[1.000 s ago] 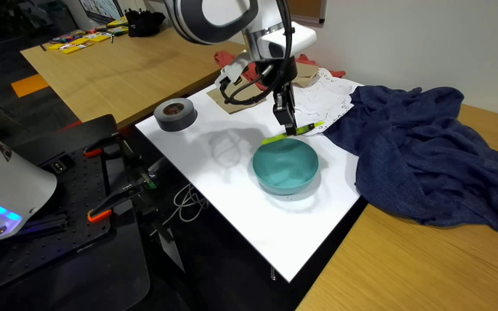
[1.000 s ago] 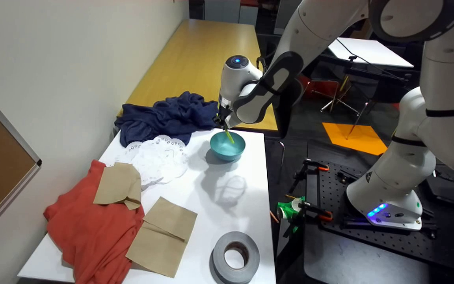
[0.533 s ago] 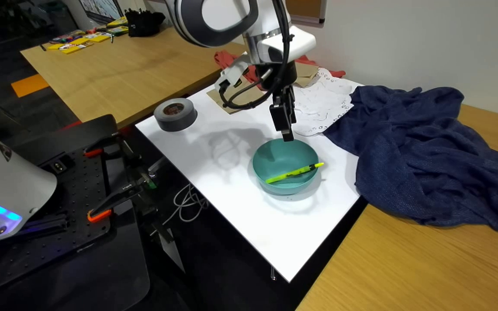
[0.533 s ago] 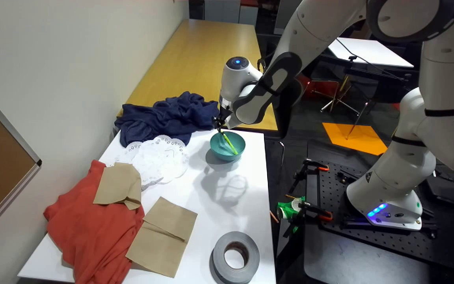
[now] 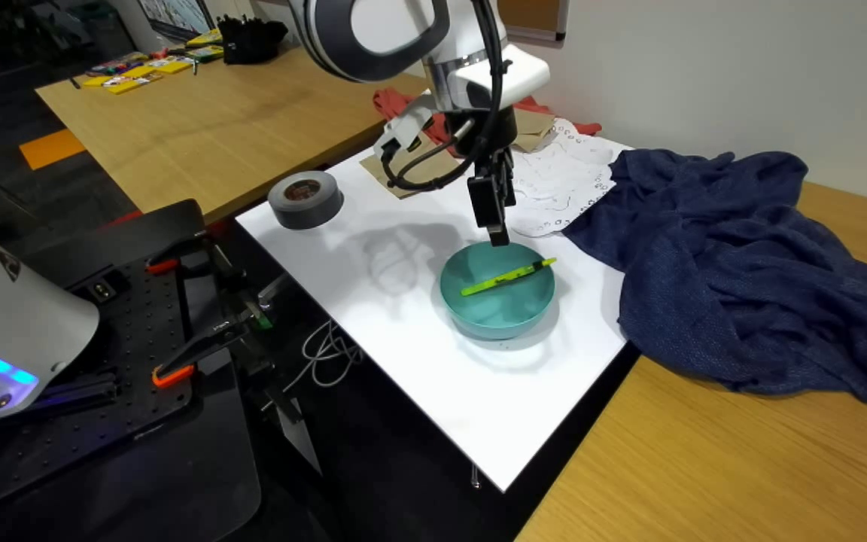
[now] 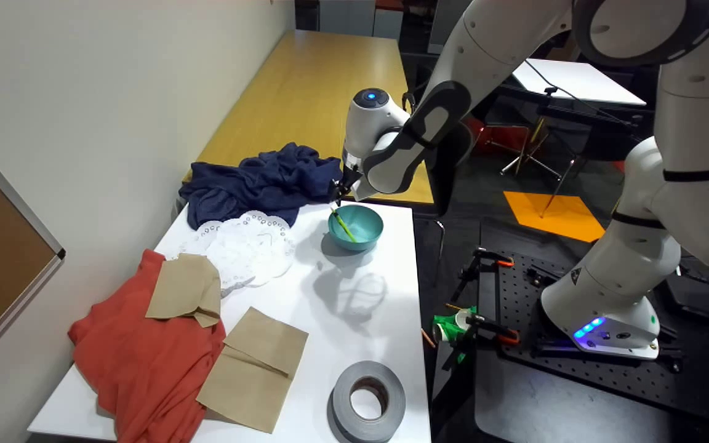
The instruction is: Put the marker in the bowl
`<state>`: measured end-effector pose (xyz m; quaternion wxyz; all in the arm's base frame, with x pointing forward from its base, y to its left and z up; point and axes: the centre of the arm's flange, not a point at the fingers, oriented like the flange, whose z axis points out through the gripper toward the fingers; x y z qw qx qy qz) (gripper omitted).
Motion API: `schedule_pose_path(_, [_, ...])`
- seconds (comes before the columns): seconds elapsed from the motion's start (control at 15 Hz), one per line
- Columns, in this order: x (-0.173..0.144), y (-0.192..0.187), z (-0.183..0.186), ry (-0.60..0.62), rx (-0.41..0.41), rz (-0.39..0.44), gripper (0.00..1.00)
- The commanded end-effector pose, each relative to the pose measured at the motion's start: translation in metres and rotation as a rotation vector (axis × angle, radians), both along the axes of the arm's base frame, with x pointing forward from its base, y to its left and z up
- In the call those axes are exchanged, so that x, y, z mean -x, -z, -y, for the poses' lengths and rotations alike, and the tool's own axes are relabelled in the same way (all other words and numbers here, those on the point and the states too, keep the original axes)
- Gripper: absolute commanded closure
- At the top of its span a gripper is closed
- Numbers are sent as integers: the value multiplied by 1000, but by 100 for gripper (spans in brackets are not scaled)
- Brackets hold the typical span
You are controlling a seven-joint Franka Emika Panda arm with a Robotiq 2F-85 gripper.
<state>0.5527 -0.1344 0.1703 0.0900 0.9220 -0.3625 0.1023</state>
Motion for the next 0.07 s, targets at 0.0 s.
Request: schedule_pose_path(0.0, [0, 1, 0, 0, 0, -1, 0])
